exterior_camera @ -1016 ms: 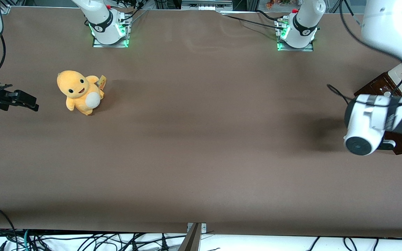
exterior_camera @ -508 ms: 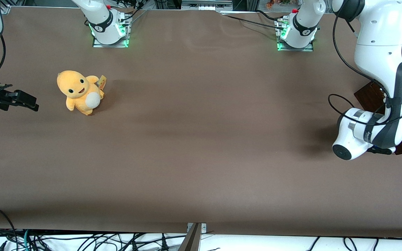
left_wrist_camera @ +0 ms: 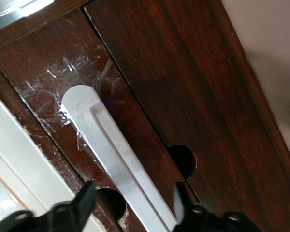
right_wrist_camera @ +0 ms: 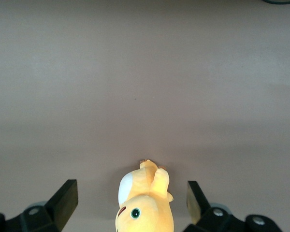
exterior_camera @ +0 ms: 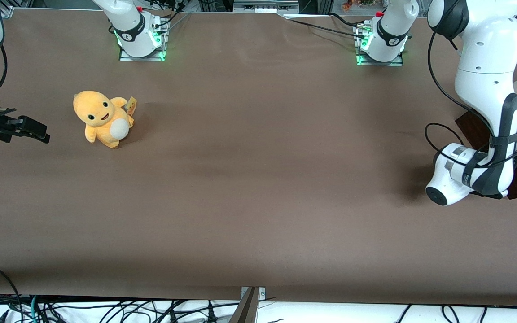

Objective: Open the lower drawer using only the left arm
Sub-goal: 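Close the left gripper around the white drawer handle, then pull the handle with the left gripper, sliding the drawer outward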

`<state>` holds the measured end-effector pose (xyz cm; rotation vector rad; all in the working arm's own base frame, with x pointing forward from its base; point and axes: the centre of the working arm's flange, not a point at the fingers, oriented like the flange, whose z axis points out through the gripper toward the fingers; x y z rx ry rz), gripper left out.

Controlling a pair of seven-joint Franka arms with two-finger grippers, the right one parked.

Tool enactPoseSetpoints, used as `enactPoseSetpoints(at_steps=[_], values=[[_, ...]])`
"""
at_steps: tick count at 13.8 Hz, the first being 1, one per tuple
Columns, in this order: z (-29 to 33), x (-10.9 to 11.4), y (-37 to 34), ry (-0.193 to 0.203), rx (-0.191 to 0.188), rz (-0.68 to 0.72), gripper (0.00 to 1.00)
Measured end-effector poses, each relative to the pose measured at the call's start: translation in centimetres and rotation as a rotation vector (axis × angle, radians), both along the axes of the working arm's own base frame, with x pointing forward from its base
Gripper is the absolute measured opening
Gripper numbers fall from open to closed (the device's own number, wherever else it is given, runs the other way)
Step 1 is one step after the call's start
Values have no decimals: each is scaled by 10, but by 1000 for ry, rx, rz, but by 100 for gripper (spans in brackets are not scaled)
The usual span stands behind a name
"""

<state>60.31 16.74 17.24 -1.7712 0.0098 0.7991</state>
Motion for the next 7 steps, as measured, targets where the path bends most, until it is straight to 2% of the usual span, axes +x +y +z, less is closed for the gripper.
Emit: enactPoseSetpoints(at_steps=[3,4,7], values=[[-4,-1,7,5,18,-11,31],[-5,-1,7,-9,33,-10,30],[-5,0,5,-9,33,-13,30]])
